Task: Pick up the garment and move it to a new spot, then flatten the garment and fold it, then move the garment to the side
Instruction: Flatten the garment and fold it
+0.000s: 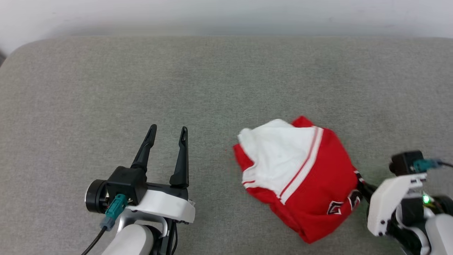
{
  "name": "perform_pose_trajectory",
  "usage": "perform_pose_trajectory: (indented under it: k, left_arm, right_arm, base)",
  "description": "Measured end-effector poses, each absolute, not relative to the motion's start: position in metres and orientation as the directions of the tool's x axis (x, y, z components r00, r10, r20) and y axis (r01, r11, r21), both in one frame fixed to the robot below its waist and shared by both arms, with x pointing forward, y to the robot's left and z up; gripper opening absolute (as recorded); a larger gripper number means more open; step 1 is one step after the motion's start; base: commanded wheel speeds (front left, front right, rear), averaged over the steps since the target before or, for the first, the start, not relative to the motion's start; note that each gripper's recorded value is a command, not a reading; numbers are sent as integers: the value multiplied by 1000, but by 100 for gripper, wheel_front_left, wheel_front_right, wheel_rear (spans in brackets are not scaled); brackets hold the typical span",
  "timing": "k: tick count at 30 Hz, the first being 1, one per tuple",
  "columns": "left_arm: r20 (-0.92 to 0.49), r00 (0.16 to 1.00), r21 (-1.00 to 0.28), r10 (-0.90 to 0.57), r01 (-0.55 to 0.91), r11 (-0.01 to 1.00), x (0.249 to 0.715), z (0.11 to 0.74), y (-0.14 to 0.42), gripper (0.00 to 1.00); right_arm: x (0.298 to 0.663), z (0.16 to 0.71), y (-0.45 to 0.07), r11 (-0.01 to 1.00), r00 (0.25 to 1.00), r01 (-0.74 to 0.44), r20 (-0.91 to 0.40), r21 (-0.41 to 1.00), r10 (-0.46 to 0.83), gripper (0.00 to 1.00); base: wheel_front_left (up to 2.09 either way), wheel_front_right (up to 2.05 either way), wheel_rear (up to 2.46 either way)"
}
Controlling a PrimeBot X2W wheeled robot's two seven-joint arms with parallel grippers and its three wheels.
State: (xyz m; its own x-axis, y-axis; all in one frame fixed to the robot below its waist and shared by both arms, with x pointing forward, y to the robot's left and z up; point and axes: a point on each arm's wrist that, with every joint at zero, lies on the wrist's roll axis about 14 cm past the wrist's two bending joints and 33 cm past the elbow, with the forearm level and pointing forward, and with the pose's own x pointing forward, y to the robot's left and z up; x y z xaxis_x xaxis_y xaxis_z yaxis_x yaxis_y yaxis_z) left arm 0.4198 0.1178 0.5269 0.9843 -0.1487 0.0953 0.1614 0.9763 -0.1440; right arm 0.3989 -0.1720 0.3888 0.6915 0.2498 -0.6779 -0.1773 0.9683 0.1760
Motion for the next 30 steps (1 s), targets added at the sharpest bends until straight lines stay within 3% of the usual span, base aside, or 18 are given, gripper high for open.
perform_pose_trajectory:
  k: [1, 2, 3, 7, 12, 16, 20, 30]
  left_arm:
    - [93, 984, -144, -153, 165, 976, 420, 526, 116, 100]
    - [92, 983, -145, -158, 170, 975, 421, 526, 115, 100]
    - [89, 983, -145, -162, 174, 974, 421, 526, 113, 100]
    - [86, 982, -151, -170, 182, 972, 420, 525, 110, 100]
    - [80, 981, -151, -175, 185, 971, 417, 525, 109, 100]
    - [90, 981, -149, -174, 186, 971, 415, 530, 109, 100]
    - [94, 980, -146, -174, 187, 972, 412, 532, 110, 100]
    - [86, 985, -149, -151, 163, 975, 405, 531, 118, 100]
  right_arm:
    - [392, 383, -179, 972, 685, -144, -690, 184, 232, 0]
    - [386, 379, -185, 976, 681, -119, -700, 184, 215, 69]
    - [382, 376, -188, 979, 679, -108, -706, 174, 200, 100]
    - [384, 383, -190, 976, 744, -56, -643, 210, 181, 100]
    - [401, 426, -200, 977, 878, -39, -460, 211, 135, 100]
    - [407, 458, -192, 978, 915, -94, -372, 188, 159, 100]
    - [397, 462, -153, 958, 847, -239, -448, 159, 286, 100]
    - [361, 444, -75, 825, 558, -543, -667, 158, 495, 100]
  base:
    - [0, 0, 0]
    - [0, 0, 0]
    - [0, 0, 0]
    - [0, 0, 0]
    - [0, 0, 0]
    - [0, 0, 0]
    - [0, 0, 0]
    - [0, 0, 0]
